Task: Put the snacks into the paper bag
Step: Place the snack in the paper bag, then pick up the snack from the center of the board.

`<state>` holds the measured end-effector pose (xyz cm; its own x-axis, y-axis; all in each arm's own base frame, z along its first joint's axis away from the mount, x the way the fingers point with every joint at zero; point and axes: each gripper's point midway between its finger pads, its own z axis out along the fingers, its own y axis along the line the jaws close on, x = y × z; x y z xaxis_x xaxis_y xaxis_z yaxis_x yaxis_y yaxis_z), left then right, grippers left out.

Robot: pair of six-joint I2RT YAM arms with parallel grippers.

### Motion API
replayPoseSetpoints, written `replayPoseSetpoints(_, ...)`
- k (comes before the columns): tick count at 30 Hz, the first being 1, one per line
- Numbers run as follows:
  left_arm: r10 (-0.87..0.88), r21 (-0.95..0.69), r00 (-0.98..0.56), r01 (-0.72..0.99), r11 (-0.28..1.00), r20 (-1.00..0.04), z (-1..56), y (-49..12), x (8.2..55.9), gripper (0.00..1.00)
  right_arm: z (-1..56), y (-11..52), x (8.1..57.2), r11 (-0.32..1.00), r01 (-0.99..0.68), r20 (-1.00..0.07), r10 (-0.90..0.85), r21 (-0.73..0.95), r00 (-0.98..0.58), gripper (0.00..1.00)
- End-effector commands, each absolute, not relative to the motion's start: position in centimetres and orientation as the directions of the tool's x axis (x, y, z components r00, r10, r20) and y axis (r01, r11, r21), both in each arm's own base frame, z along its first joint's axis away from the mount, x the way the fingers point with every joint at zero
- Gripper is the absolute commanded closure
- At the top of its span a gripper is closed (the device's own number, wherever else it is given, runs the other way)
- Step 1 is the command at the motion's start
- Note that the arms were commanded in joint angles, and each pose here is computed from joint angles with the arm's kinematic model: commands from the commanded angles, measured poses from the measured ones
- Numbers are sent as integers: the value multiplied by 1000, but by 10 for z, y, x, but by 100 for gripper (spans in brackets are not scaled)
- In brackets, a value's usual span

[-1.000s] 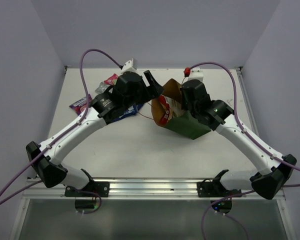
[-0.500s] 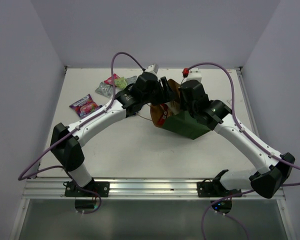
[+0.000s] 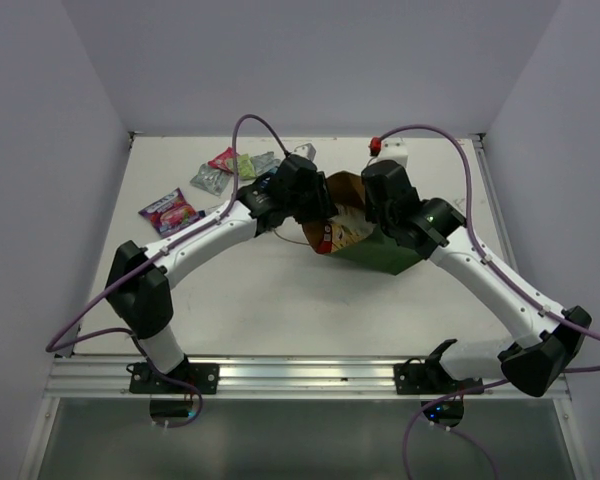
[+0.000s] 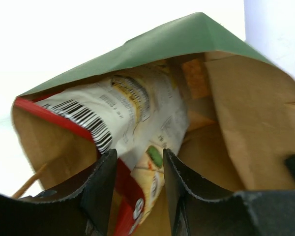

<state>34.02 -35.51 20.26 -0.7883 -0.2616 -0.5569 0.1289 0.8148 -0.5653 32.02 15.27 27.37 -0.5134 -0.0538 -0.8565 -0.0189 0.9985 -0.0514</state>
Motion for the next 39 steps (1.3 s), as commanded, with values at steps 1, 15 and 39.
replayPoseSetpoints(1, -222, -476, -784, 104, 873, -580, 195, -330, 349, 54, 308, 128, 324, 996, 77, -896, -14, -54, -443, 100)
replayPoseSetpoints(15, -160, -447, -728, 219, 867, -667, 254, -326, 353, 54, 308, 139, 334, 997, 76, -890, 8, -30, -456, 100)
replayPoseSetpoints(39, -311, -355, -538, -23, 934, -783, 268, -142, 369, 13, 319, 119, 325, 984, 54, -882, -128, -171, -454, 100)
